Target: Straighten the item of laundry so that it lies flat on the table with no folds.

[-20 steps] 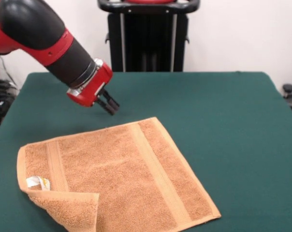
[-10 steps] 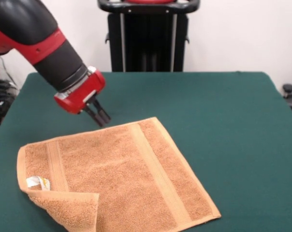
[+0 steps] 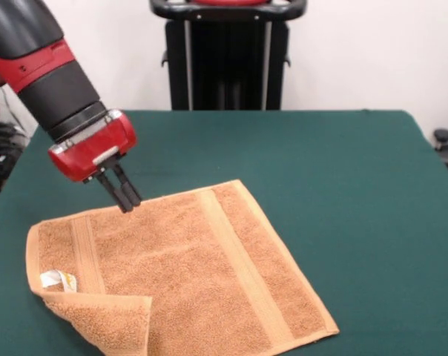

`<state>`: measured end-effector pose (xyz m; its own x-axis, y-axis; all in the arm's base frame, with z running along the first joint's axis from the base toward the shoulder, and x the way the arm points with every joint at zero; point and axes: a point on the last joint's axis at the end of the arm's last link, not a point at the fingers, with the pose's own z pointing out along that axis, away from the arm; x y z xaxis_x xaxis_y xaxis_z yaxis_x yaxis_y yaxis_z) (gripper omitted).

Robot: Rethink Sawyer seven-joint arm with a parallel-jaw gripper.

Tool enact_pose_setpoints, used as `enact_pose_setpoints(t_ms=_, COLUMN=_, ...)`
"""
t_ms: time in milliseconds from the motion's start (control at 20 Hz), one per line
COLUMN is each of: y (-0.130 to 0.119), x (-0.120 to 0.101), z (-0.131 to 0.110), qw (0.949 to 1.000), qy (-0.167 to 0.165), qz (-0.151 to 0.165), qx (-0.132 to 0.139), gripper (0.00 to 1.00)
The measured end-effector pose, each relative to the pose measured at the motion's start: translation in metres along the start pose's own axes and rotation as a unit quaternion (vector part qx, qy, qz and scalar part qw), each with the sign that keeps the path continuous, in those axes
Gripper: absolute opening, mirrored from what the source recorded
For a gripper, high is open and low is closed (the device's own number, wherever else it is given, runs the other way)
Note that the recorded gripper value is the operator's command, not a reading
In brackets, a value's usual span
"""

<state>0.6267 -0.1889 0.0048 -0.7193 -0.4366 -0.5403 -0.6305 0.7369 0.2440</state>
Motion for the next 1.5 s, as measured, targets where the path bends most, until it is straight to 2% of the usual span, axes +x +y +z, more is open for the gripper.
enact_pose_setpoints(t_ms=450, y=0.032, x=-0.026, z=0.036, qw=0.9993, qy=0.008, qz=-0.026, qx=-0.027, gripper=0.0)
enact_pose_setpoints(t_ms=750, y=0.065, x=-0.05, z=0.068, qw=0.997, qy=0.021, qz=-0.055, qx=-0.051, gripper=0.0)
enact_pose_setpoints(t_ms=900, y=0.073, x=-0.048, z=0.077, qw=0.9964, qy=0.026, qz=-0.055, qx=-0.06, gripper=0.0)
enact_pose_setpoints(t_ms=1100, y=0.083, x=-0.032, z=0.088, qw=0.9934, qy=0.059, qz=-0.054, qx=-0.082, gripper=0.0)
enact_pose_setpoints(t_ms=1250, y=0.095, x=-0.018, z=0.094, qw=0.9875, qy=0.096, qz=-0.055, qx=-0.113, gripper=0.0)
enact_pose_setpoints(t_ms=1350, y=0.107, x=-0.005, z=0.099, qw=0.978, qy=0.135, qz=-0.054, qx=-0.15, gripper=0.0)
enact_pose_setpoints(t_ms=1450, y=0.121, x=0.007, z=0.1, qw=0.9637, qy=0.178, qz=-0.053, qx=-0.191, gripper=0.0)
enact_pose_setpoints(t_ms=1500, y=0.125, x=0.011, z=0.1, qw=0.9584, qy=0.192, qz=-0.053, qx=-0.205, gripper=0.0)
